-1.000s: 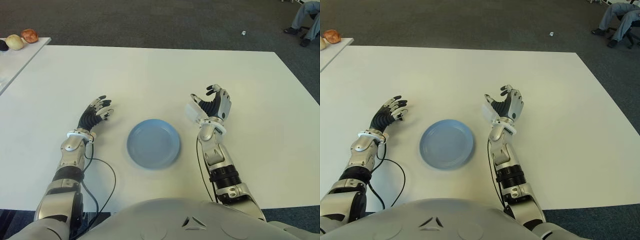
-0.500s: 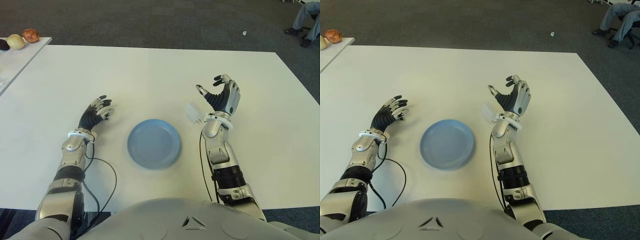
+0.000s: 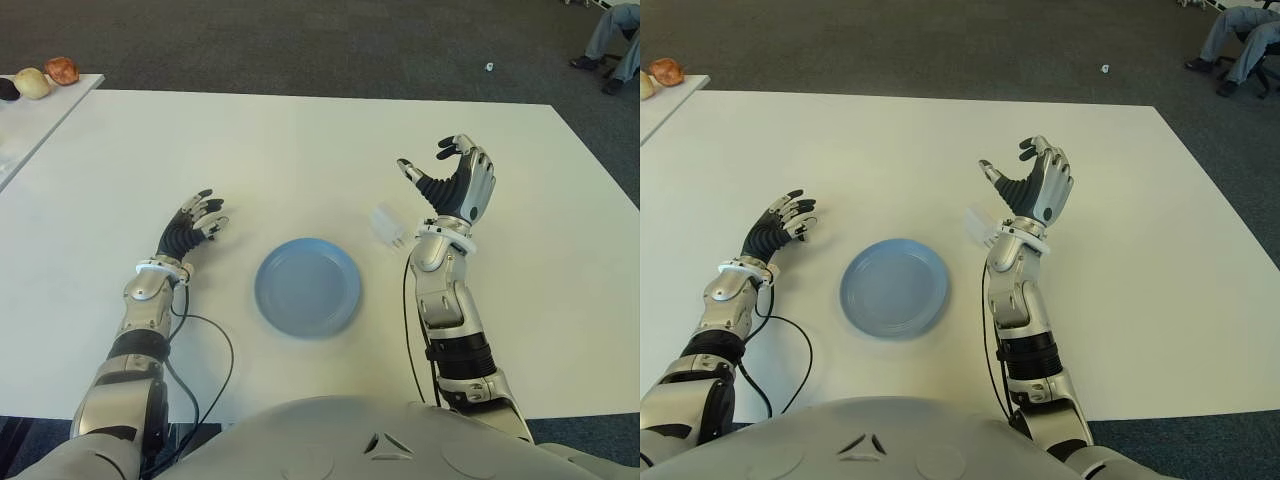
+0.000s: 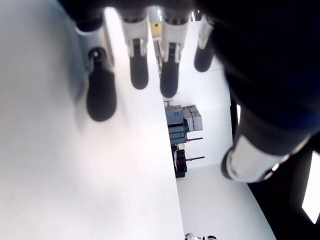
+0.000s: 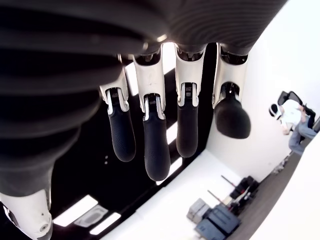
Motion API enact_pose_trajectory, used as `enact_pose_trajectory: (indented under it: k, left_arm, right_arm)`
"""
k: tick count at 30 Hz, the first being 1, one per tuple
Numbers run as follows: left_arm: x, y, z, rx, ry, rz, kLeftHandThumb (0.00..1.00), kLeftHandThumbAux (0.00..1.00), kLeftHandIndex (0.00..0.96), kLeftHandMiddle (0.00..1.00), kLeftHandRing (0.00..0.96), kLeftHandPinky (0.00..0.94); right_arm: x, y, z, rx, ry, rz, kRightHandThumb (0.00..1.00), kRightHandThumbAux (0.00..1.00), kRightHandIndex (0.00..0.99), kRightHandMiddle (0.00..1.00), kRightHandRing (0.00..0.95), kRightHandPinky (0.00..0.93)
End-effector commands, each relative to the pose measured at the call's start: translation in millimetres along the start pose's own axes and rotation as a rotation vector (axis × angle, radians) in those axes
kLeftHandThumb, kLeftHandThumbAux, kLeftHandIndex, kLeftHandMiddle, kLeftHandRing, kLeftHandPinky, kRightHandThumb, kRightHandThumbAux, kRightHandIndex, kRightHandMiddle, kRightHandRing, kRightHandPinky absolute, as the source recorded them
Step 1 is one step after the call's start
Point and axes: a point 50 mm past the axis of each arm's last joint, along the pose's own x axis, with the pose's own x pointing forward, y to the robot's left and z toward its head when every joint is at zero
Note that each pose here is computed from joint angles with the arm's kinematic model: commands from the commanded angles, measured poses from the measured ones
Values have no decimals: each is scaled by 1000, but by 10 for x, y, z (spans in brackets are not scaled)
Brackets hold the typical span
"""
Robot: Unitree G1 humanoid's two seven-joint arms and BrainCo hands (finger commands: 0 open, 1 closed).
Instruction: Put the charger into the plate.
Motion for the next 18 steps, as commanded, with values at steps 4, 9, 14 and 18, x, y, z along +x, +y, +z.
enact_pose_trajectory:
  k: [4, 9, 14, 18]
  left_arm:
    - [-93, -78, -206, 7, 106, -33, 65, 724, 115, 211, 170, 112]
    - [-99, -83, -214, 1, 107, -28, 57, 724, 108, 207, 169, 117]
    - [-98, -91, -214, -20, 97, -23, 61, 720, 117, 214, 177, 134]
    - [-99, -101, -220, -16, 99, -29, 69, 715, 122, 216, 178, 128]
  right_arm:
    - [16, -21, -318, 17, -107, 248, 865, 664, 365, 545, 581, 501]
    - [20, -47, -363, -13, -184, 433, 621, 480, 149, 231, 206, 174]
    - [-3, -62, -437, -55, -231, 558, 498, 398, 70, 88, 62, 53]
    - [-8, -49, -521, -165, -336, 653, 417, 326, 20, 21, 12, 10]
